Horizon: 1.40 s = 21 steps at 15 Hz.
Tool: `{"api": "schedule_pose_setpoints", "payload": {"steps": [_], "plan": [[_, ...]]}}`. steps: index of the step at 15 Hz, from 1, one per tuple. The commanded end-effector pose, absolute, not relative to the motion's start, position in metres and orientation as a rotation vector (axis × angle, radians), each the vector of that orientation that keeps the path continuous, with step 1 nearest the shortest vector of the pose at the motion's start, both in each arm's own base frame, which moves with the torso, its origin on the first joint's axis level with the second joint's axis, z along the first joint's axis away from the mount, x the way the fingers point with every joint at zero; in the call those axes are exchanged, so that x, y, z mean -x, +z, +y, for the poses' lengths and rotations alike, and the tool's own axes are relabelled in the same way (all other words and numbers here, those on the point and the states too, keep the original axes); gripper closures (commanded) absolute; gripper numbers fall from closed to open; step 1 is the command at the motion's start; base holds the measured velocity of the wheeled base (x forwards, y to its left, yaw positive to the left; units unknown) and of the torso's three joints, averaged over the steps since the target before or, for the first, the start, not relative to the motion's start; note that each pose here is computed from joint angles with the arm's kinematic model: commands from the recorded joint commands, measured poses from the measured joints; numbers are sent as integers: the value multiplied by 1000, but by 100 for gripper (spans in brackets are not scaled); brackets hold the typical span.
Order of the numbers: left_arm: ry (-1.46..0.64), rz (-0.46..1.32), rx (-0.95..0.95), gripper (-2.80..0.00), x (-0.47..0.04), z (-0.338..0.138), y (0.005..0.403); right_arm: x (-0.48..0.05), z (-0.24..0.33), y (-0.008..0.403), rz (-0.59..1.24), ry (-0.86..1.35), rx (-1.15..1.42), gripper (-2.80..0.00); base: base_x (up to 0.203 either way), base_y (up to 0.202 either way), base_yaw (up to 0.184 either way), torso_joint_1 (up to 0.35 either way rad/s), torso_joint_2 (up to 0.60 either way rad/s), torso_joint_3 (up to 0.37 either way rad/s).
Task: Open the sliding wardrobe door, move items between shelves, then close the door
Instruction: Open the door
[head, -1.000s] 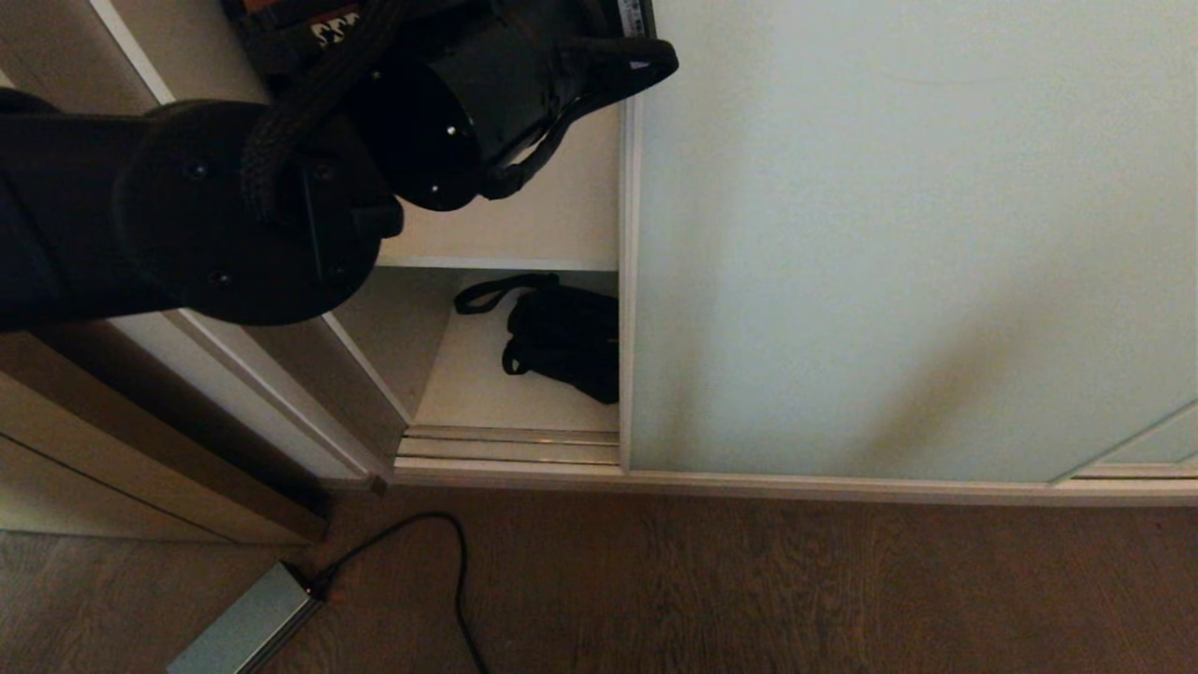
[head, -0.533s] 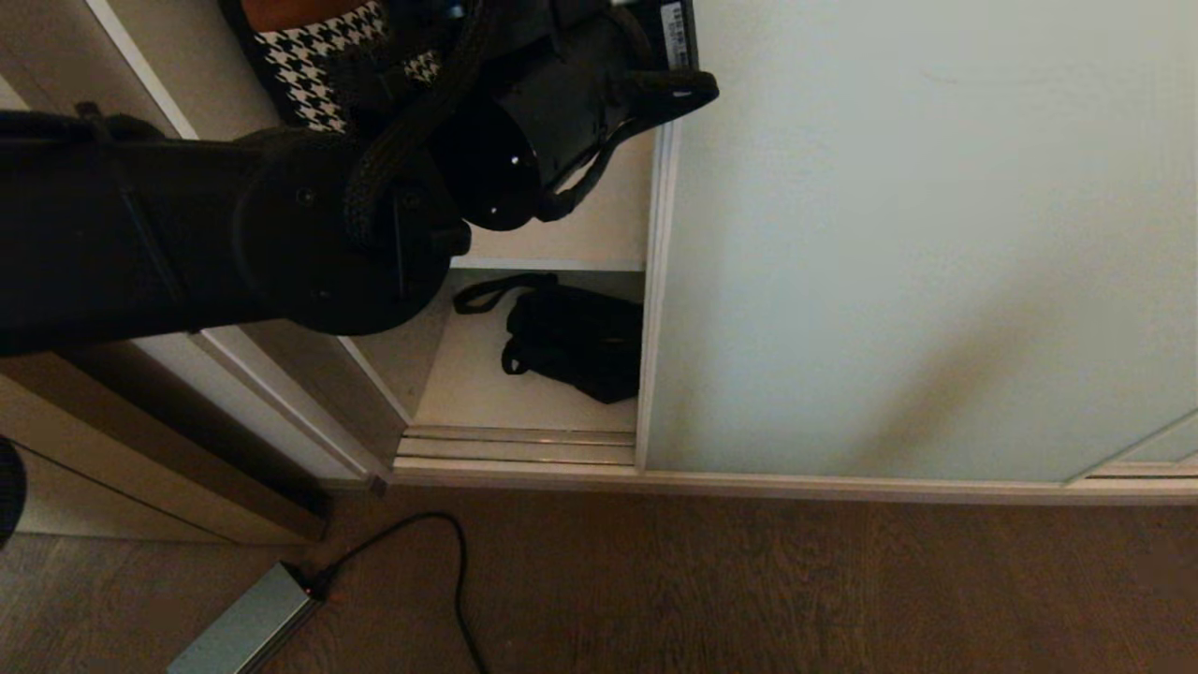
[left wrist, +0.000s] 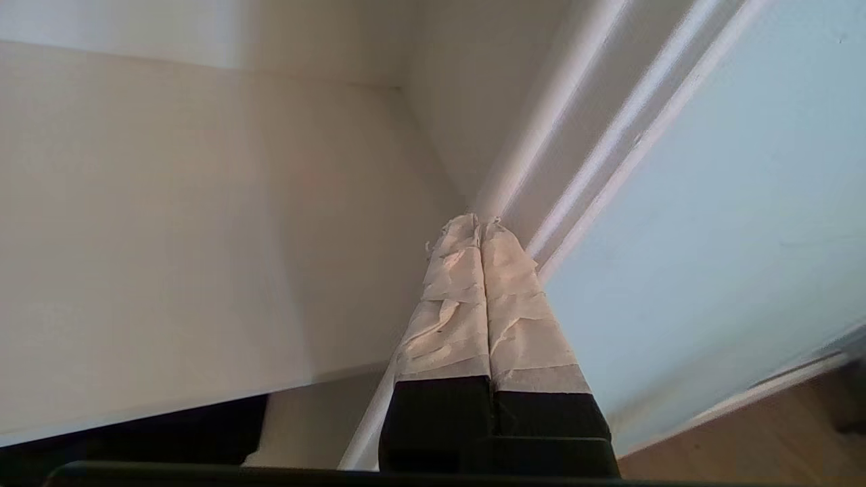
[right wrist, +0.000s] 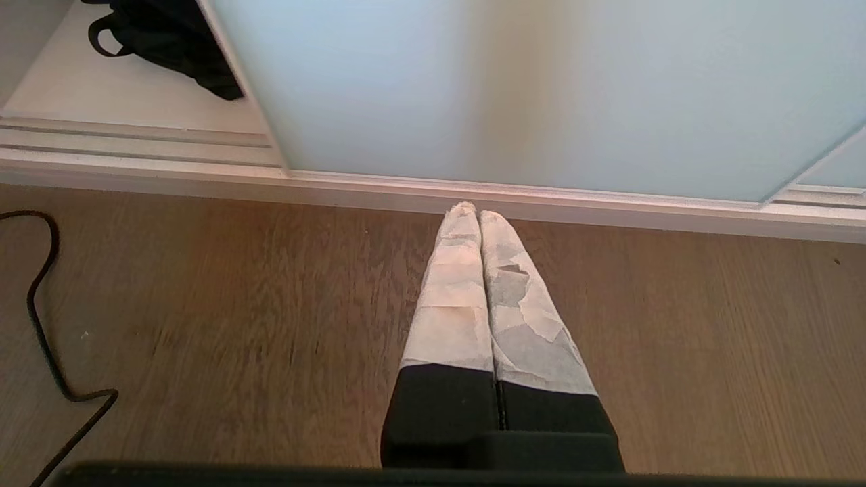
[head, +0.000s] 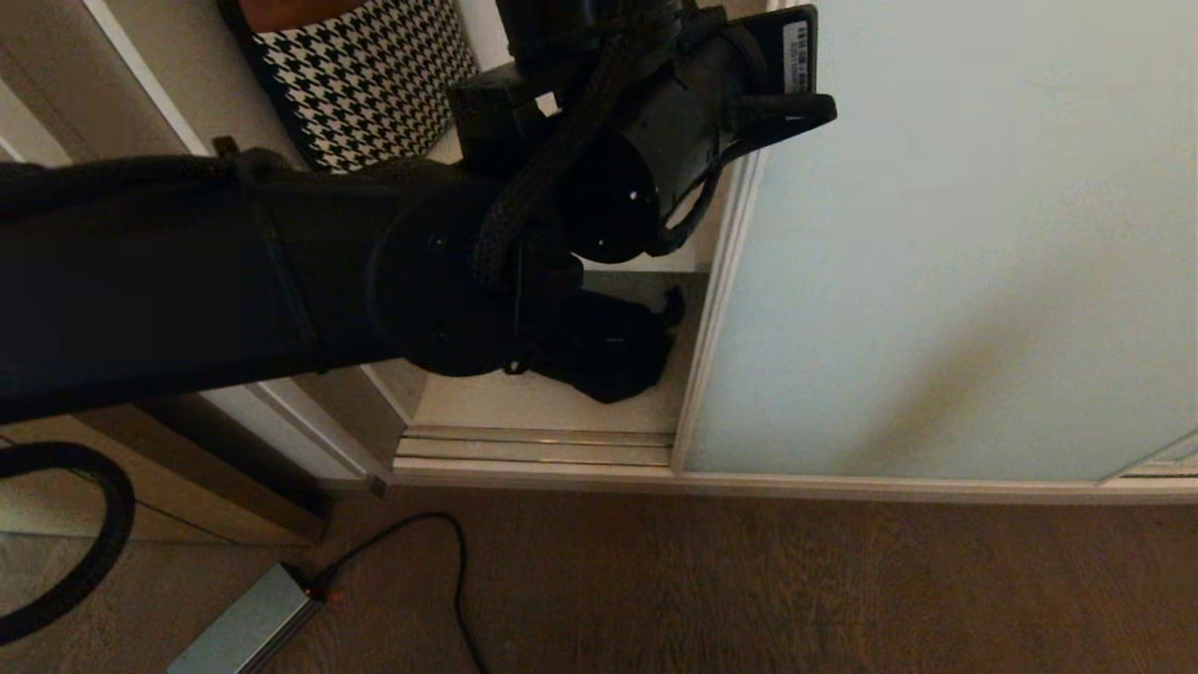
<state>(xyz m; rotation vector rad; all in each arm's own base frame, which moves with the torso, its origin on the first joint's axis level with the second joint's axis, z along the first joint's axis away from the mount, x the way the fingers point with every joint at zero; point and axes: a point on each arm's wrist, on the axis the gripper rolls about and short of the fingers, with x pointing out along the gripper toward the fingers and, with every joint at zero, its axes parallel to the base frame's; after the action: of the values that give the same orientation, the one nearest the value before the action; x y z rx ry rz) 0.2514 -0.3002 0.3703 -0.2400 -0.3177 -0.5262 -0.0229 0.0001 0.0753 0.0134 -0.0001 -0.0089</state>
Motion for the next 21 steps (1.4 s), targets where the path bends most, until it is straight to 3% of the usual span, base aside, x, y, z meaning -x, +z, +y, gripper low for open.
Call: {"api": "schedule_pose_setpoints", "payload": {"steps": [1, 3, 10, 15, 21], "plan": [[-512, -353, 265, 0, -246, -291, 384, 23, 0, 75, 1, -9, -14, 0, 0, 0, 0, 0, 0, 0], [-463, -393, 257, 0, -240, -265, 402, 23, 0, 75, 1, -9, -14, 0, 0, 0, 0, 0, 0, 0], [-56, -329, -5, 0, -226, -135, 394, 23, 0, 75, 1, -9, -14, 0, 0, 0, 0, 0, 0, 0], [170, -257, -78, 0, -128, -37, 339, 23, 0, 75, 1, -9, -14, 0, 0, 0, 0, 0, 0, 0], [394, -227, -118, 0, -32, 6, 239, 23, 0, 75, 1, -9, -14, 0, 0, 0, 0, 0, 0, 0]]}}
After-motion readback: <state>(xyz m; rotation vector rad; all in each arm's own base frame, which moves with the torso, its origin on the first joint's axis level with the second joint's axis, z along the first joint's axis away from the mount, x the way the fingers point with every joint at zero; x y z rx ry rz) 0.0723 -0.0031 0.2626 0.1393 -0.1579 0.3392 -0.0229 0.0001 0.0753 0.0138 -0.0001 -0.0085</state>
